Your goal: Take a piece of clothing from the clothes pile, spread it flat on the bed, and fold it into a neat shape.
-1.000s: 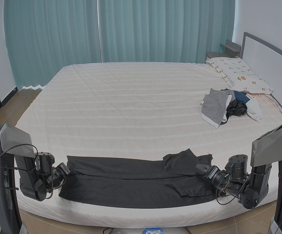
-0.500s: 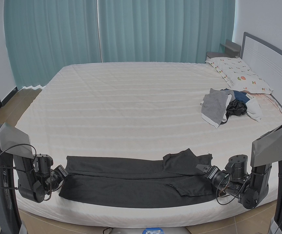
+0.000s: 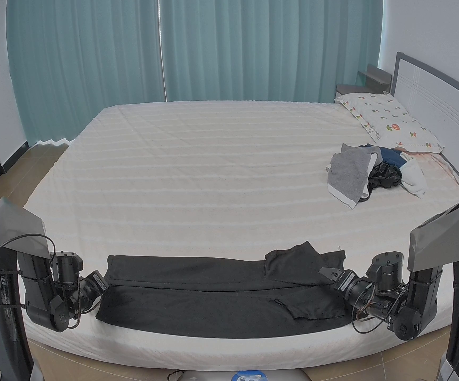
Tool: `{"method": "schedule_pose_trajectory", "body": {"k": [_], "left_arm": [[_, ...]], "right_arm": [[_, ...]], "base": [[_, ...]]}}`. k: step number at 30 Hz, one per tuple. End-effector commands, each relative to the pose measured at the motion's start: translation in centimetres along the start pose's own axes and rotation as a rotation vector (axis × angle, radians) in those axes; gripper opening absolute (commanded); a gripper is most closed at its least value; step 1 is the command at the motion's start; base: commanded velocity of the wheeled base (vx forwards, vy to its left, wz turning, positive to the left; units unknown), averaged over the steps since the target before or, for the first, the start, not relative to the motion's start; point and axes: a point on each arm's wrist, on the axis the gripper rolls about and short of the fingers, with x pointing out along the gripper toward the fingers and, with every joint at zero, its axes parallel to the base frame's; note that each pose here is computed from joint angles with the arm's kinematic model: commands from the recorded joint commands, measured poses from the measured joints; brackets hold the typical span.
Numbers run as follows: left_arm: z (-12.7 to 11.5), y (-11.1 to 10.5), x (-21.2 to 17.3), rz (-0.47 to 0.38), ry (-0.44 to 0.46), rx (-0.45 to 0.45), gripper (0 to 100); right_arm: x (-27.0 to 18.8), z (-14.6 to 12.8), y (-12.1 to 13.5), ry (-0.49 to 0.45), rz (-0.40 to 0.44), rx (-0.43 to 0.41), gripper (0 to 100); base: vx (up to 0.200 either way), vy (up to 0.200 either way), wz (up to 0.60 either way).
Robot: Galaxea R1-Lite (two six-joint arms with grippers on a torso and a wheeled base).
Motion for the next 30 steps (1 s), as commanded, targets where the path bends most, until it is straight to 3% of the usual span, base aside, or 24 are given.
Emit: {"method": "schedule_pose_trajectory", "body": {"k": [1,5,6,11,17,21,25,30], "left_arm": [[-0.2,0.1,0.1,0.004,0.007,0.000,0],[-0.1,0.0,0.1,-0.005,0.008,-0.011,0],[0.0,0.0,0.1,-0.010,0.010,-0.015,100],[0.4,-0.2,0.0,-0.027,-0.006,-0.066,100],[2.2,-0.1,-0.7,-0.135,0.017,-0.211,100],[2.1,0.2,-0.3,-0.136,0.029,-0.226,100],[2.0,0.2,-0.1,-0.135,0.034,-0.226,100],[1.7,0.4,0.5,-0.129,0.043,-0.230,100]], "right_arm": [[-0.1,0.1,0.1,-0.004,0.006,0.001,100],[0.0,0.2,0.3,-0.006,0.016,0.004,100],[-0.1,0.3,0.4,-0.002,0.024,0.004,100],[-0.3,1.0,0.9,-0.021,0.052,0.010,100],[1.6,3.6,1.1,-0.036,0.084,-0.033,100],[3.5,5.0,0.9,-0.010,0.093,-0.105,100],[6.1,4.7,0.3,0.078,0.117,-0.156,100],[8.6,4.8,0.2,0.099,0.130,-0.195,100]], "base": [[0.000,0.000,0.00],[0.000,0.000,0.00],[0.000,0.000,0.00],[0.000,0.000,0.00],[0.000,0.000,0.00],[0.000,0.000,0.00],[0.000,0.000,0.00],[0.000,0.000,0.00]]}}
